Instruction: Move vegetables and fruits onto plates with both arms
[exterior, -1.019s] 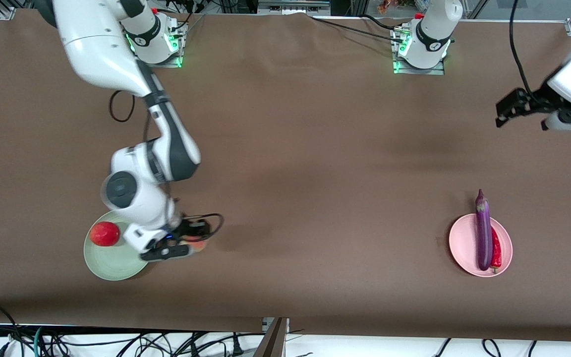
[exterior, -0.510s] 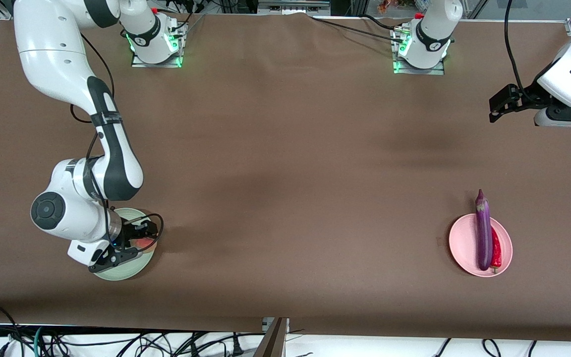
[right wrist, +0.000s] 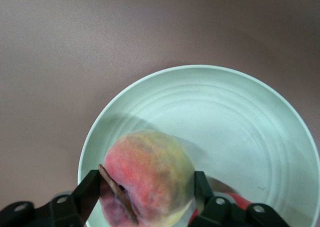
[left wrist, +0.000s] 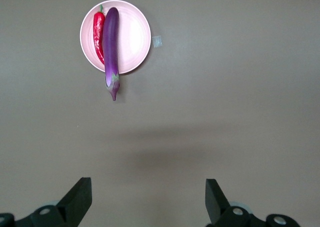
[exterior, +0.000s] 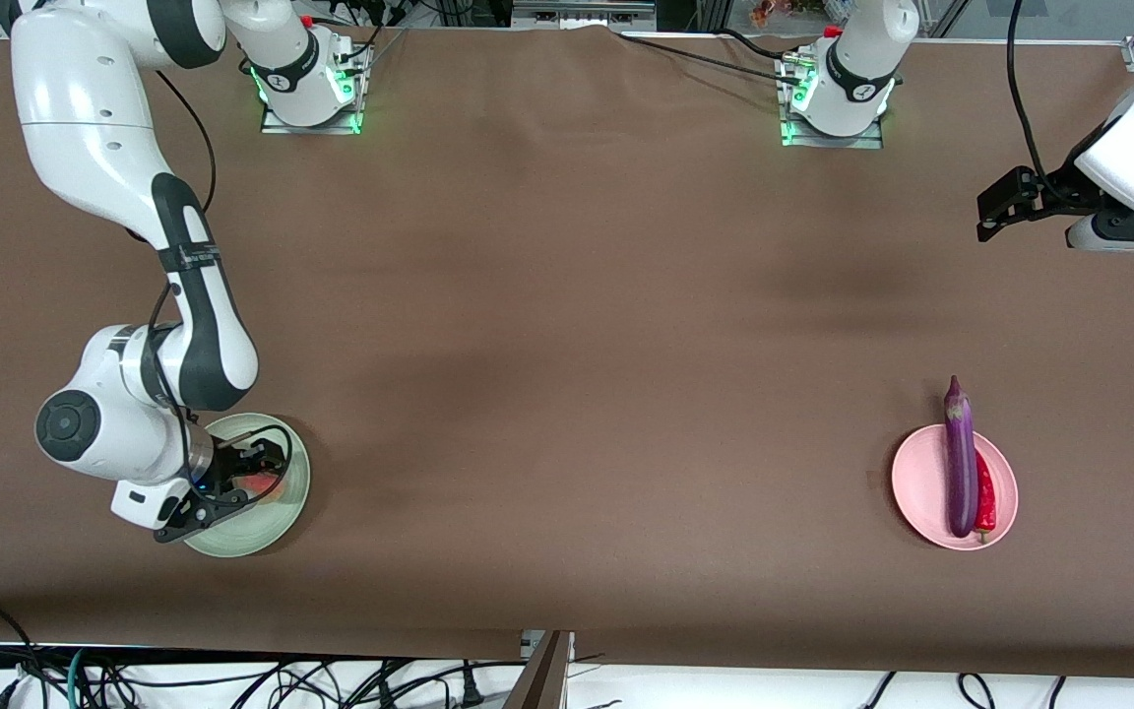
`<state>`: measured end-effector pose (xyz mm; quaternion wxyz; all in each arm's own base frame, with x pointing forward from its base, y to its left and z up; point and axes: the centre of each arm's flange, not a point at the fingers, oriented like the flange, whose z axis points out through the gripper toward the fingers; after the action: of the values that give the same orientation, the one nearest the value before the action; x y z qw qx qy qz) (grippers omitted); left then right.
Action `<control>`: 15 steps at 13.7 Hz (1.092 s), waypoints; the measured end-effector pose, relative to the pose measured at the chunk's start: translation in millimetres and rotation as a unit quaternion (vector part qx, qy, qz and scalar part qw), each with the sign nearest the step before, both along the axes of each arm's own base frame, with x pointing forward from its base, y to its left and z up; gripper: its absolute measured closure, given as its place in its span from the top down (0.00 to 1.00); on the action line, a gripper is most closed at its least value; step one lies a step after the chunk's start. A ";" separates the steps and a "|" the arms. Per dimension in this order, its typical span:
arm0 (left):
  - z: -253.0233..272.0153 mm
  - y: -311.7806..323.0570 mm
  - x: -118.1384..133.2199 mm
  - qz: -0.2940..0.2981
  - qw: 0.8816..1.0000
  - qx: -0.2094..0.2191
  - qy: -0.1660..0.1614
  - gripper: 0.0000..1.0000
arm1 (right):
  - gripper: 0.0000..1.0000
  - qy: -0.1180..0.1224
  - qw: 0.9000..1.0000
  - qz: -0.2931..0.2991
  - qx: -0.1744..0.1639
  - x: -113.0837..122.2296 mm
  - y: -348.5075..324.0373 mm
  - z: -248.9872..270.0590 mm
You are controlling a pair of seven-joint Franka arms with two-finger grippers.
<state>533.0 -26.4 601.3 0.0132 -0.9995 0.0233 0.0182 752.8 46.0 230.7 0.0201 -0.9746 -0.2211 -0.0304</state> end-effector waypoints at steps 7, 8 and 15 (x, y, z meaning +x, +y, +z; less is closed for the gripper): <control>-1.2 2.3 -1.5 0.001 1.000 0.000 0.007 1.00 | 1.00 0.040 0.999 0.012 0.010 -7.6 21.1 101.0; -1.3 2.9 -1.6 0.001 1.000 0.000 0.008 1.00 | 1.00 0.054 0.998 0.003 0.011 -14.7 21.8 130.0; -1.5 4.5 -1.8 0.003 1.000 0.000 0.009 1.00 | 1.00 0.100 0.983 -0.152 -0.013 -83.8 20.9 292.4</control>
<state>531.1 -21.9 599.8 0.0133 -0.9993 0.0206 0.0275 669.1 66.9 523.1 0.0246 -0.9951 -0.0673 0.0677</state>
